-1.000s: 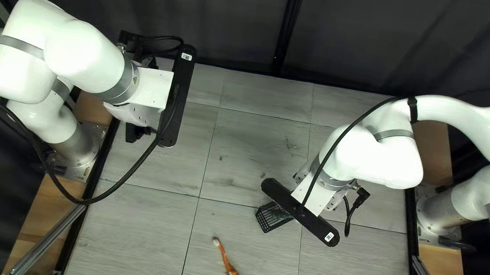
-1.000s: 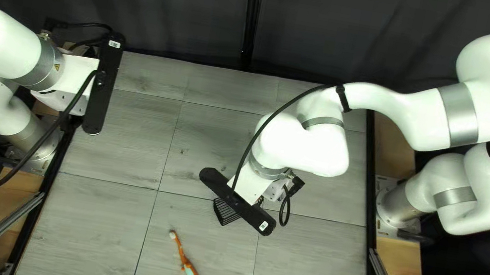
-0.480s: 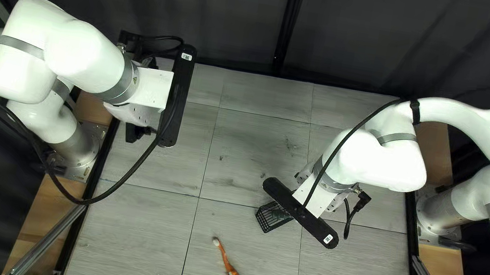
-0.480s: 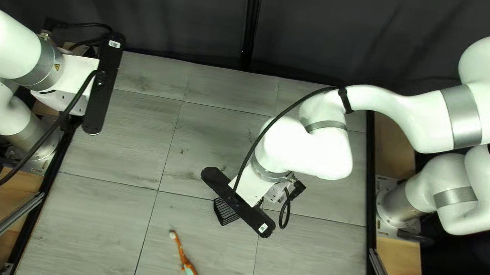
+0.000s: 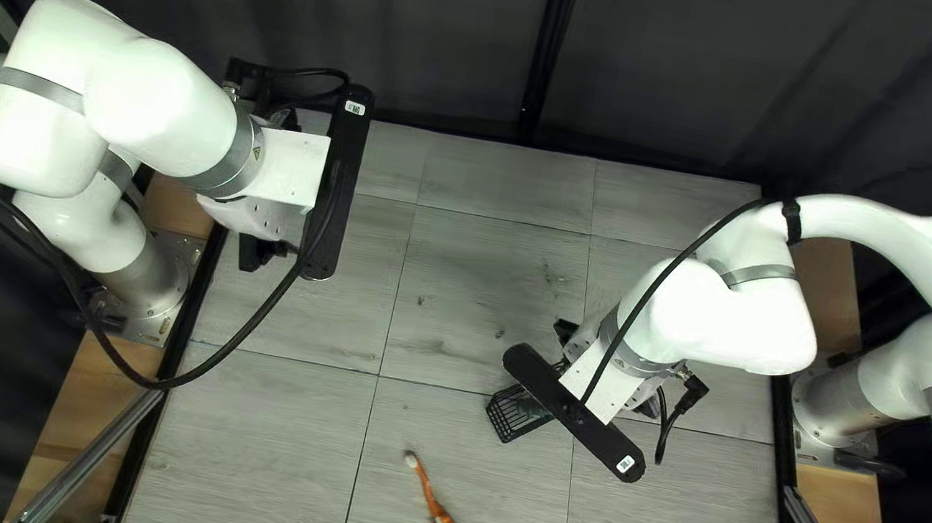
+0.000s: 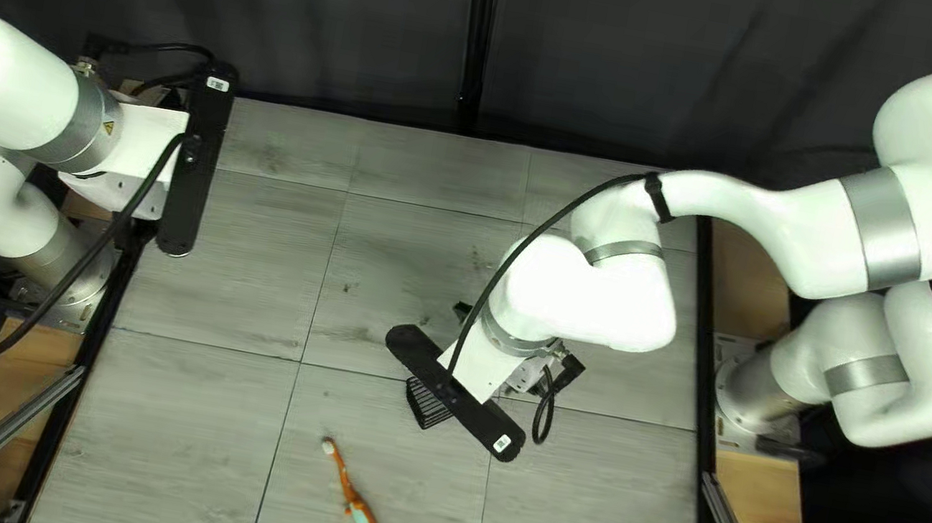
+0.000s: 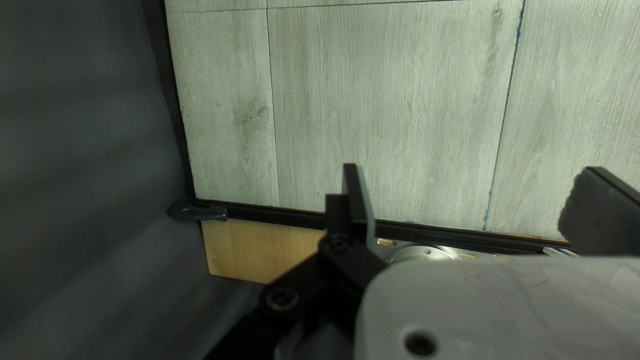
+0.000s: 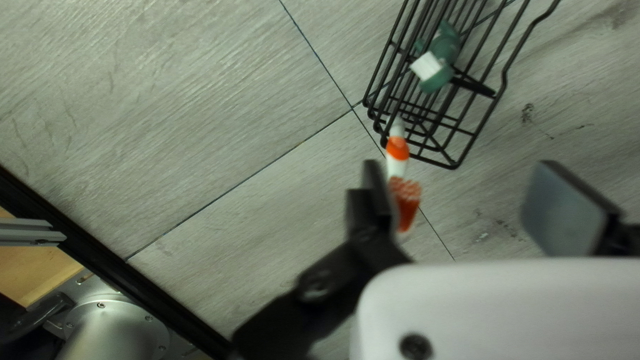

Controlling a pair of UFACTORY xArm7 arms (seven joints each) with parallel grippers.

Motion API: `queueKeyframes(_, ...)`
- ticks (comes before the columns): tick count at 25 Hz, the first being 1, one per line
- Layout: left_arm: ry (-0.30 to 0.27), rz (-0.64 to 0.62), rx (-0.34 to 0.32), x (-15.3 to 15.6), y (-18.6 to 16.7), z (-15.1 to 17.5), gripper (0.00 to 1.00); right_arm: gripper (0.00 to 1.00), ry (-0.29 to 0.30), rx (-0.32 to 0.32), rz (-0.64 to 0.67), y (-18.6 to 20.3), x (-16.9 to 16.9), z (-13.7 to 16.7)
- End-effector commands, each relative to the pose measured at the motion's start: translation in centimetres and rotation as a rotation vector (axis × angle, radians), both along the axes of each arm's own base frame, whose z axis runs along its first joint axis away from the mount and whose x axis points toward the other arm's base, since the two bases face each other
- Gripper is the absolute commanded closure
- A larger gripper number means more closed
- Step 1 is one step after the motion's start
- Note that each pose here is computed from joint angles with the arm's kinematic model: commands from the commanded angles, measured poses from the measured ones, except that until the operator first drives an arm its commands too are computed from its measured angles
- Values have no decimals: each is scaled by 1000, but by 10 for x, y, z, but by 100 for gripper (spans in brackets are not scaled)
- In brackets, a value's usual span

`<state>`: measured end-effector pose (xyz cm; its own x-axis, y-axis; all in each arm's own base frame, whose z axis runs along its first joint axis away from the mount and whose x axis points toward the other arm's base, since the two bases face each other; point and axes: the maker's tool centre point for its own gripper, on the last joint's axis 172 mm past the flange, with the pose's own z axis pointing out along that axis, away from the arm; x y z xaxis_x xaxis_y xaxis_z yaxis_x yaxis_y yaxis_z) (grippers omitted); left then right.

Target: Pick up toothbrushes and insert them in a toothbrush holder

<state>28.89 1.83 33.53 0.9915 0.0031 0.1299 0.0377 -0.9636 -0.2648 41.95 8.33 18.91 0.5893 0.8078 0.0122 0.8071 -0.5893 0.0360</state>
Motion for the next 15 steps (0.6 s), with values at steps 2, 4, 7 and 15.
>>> queueKeyframes(2, 0, 0, 0, 0, 0, 0, 0, 0, -2, -1, -1, -1, 0, -2)
queueKeyframes(4, 0, 0, 0, 0, 0, 0, 0, 0, -3, 0, -1, -1, 0, -3)
queueKeyframes(7, 0, 0, 0, 0, 0, 0, 0, 0, -4, 2, 0, -2, 0, -2)
queueKeyframes(15, 0, 0, 0, 0, 0, 0, 0, 0, -62, 26, 72, 13, -3, 21)
